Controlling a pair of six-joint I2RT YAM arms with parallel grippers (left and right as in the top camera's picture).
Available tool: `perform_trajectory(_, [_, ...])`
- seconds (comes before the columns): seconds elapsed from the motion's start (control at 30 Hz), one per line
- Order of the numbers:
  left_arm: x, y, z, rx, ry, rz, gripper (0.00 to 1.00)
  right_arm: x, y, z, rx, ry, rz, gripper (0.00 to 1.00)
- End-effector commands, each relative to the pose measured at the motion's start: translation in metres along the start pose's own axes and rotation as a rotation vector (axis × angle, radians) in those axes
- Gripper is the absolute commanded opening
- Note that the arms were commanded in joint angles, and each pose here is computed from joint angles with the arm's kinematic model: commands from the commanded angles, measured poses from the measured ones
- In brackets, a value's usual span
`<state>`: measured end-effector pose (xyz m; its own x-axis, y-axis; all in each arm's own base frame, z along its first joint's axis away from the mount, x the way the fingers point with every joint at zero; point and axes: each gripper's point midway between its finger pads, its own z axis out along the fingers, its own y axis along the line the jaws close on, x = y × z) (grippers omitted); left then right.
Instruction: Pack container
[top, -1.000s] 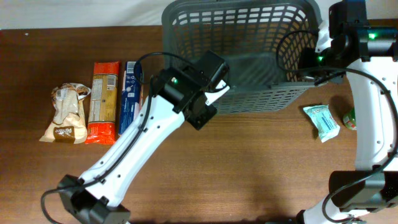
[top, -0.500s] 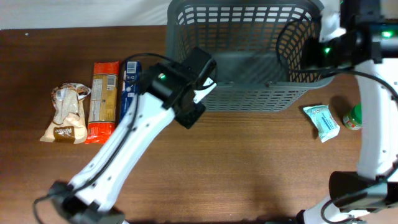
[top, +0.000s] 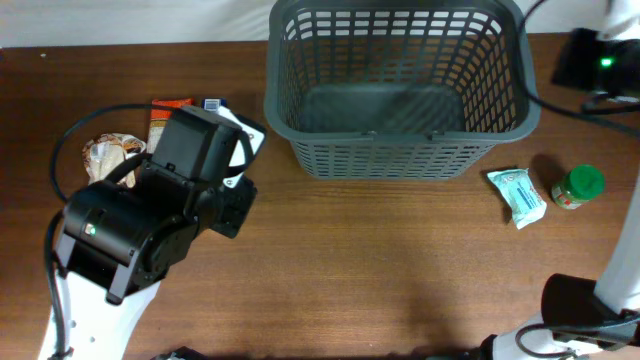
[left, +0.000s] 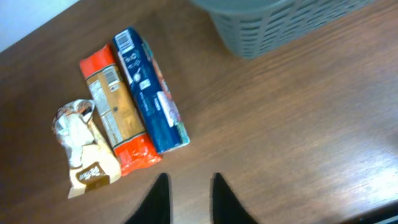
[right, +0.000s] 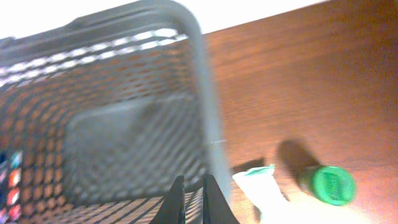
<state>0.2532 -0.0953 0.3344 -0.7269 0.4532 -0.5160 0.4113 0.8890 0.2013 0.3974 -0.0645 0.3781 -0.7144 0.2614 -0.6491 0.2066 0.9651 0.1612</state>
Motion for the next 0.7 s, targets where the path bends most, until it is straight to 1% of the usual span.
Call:
perform_trajectory(0.0, [0.007, 0.009, -0.002, -0.022, 0.016, -0.025, 0.04, -0.003, -0.032, 0.015, 0.071, 0.015, 0.060, 0.04])
perform_trajectory(0.03, [0.008, 0.009, -0.002, -0.023, 0.022, -0.026, 0.02, -0.004, -0.038, 0.021, 0.077, 0.025, 0.071, 0.04])
perform_trajectory(0.17, [0.009, 0.009, -0.002, -0.023, 0.025, -0.025, 0.02, 0.001, -0.048, 0.045, 0.087, 0.077, 0.091, 0.04])
perform_trajectory(0.4, [0.011, 0.009, -0.002, -0.023, 0.034, -0.023, 0.02, 0.017, -0.056, 0.104, 0.096, 0.205, 0.129, 0.04])
perform_trajectory(0.57, [0.013, 0.009, -0.002, -0.022, 0.041, -0.022, 0.02, 0.024, -0.061, 0.128, 0.099, 0.248, 0.135, 0.04])
perform_trajectory(0.67, [0.013, 0.009, -0.002, -0.022, 0.041, -0.022, 0.02, 0.025, -0.055, 0.134, 0.090, 0.255, 0.119, 0.04])
